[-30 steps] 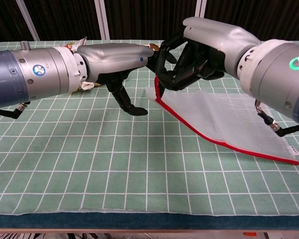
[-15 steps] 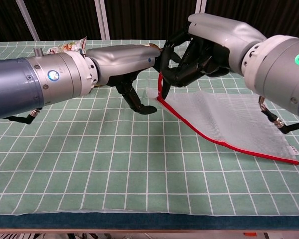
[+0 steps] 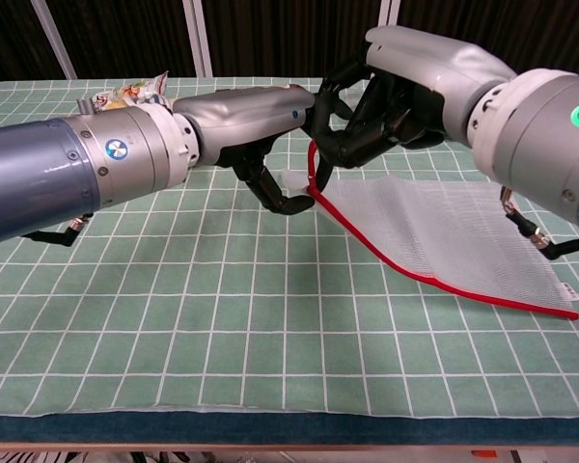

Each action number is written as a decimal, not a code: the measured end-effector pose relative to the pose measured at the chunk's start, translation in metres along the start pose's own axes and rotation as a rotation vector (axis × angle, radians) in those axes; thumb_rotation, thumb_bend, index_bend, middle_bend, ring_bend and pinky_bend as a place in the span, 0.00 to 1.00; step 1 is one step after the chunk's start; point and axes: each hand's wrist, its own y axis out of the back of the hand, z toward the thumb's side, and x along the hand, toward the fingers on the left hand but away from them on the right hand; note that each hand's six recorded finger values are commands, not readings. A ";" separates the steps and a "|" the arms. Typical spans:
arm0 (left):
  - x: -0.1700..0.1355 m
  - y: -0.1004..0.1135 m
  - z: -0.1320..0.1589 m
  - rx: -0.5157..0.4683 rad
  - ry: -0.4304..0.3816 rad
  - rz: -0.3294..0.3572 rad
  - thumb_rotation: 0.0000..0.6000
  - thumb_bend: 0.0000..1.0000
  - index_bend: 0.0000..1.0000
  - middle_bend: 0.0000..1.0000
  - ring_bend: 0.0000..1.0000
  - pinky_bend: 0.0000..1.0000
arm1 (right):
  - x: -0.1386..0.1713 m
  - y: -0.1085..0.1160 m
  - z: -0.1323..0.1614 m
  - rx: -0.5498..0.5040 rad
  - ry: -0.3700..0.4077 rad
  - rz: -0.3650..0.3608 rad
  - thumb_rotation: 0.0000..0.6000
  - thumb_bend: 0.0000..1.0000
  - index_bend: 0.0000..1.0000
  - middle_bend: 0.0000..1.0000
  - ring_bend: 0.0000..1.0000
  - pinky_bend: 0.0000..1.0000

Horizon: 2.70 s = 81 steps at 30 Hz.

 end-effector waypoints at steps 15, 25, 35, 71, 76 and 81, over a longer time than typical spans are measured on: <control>0.000 0.001 -0.002 -0.015 0.013 0.016 1.00 0.40 0.59 0.06 0.00 0.00 | 0.001 0.004 -0.003 0.001 -0.008 -0.010 1.00 0.59 0.72 1.00 1.00 1.00; 0.002 0.011 0.001 -0.038 0.018 0.055 1.00 0.40 0.60 0.06 0.00 0.00 | 0.002 0.014 -0.010 -0.007 -0.025 -0.035 1.00 0.59 0.72 1.00 1.00 1.00; -0.002 0.028 0.004 -0.062 0.019 0.097 1.00 0.40 0.60 0.07 0.00 0.00 | 0.005 0.023 -0.014 -0.017 -0.039 -0.057 1.00 0.59 0.73 1.00 1.00 1.00; -0.009 0.074 0.003 -0.192 0.013 0.267 1.00 0.40 0.62 0.07 0.00 0.00 | 0.008 0.015 -0.035 0.003 -0.102 -0.051 1.00 0.59 0.73 1.00 1.00 1.00; -0.009 0.080 0.006 -0.202 0.007 0.292 1.00 0.40 0.62 0.08 0.00 0.00 | 0.007 0.017 -0.039 0.009 -0.112 -0.057 1.00 0.59 0.73 1.00 1.00 1.00; -0.008 0.088 0.007 -0.210 0.003 0.320 1.00 0.40 0.62 0.08 0.00 0.00 | 0.005 0.021 -0.044 0.010 -0.125 -0.064 1.00 0.59 0.73 1.00 1.00 1.00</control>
